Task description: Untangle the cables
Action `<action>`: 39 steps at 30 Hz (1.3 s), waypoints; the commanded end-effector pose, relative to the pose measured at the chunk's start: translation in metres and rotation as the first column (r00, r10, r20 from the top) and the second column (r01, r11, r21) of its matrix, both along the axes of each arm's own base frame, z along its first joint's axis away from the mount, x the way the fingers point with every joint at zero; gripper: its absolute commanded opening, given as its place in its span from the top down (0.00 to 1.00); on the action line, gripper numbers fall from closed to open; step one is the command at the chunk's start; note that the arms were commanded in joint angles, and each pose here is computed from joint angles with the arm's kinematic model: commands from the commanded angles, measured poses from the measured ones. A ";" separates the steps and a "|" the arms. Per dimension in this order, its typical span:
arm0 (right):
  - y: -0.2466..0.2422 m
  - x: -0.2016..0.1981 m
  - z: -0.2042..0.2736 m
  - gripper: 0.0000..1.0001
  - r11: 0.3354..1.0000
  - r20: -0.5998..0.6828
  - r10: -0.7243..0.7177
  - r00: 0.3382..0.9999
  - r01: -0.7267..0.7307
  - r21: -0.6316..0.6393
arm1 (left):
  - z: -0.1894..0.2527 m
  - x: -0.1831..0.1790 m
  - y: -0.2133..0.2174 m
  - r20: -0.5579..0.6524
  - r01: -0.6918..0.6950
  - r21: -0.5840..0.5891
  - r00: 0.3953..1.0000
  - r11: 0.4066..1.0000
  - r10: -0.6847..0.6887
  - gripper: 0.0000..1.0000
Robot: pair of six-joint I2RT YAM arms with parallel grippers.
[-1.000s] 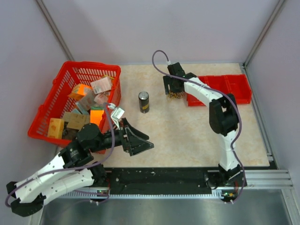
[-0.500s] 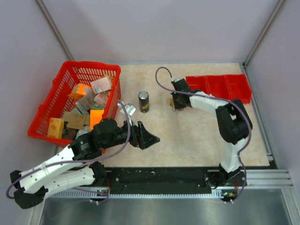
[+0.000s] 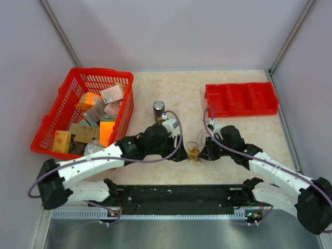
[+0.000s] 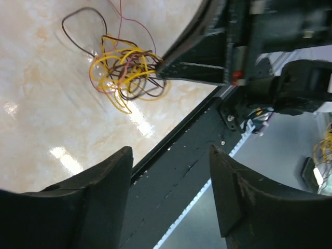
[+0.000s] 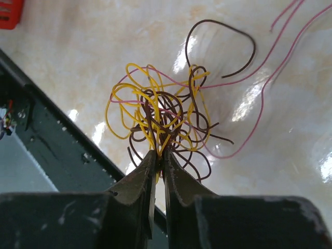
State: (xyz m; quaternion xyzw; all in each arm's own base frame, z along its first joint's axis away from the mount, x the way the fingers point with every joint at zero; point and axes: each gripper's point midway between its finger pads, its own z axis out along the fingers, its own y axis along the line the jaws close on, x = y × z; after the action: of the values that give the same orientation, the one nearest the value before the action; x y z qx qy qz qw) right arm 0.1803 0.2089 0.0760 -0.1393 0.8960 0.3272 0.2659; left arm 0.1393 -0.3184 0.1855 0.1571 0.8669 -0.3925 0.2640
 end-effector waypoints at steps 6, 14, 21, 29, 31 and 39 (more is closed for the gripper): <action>0.003 -0.015 0.018 0.71 0.996 0.013 0.017 1.000 -0.019 0.086 | -0.035 0.028 -0.028 0.020 0.074 0.169 0.997 0.983 -0.078 0.37; -0.010 -0.008 0.009 0.53 0.998 0.007 -0.064 0.998 0.063 0.021 | -0.051 0.034 -0.032 -0.012 0.063 0.171 0.998 0.983 -0.062 0.18; -0.041 0.030 0.020 0.31 0.915 -0.060 -0.400 0.914 0.402 0.023 | -0.060 0.037 -0.038 -0.086 0.073 0.114 0.994 0.991 -0.064 0.23; -0.032 0.085 0.016 0.34 0.873 -0.202 -0.470 0.859 0.486 0.035 | -0.097 0.042 -0.054 -0.168 0.081 0.151 0.984 0.985 -0.056 0.19; -0.021 0.096 0.016 0.39 0.879 -0.222 -0.447 0.866 0.471 0.067 | -0.106 0.045 -0.054 -0.174 0.072 0.177 0.984 0.982 -0.041 0.25; -0.021 0.126 0.013 0.43 0.896 -0.154 -0.438 0.886 0.445 0.010 | -0.128 0.054 -0.040 -0.167 0.019 0.277 0.986 0.961 0.028 0.81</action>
State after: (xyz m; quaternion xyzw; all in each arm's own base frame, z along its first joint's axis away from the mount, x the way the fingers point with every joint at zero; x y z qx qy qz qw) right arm 0.2748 0.1883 0.0607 0.1207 0.9265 0.2878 0.2100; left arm 0.1765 -0.3551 0.0451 0.1649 0.9351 -0.2854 0.1299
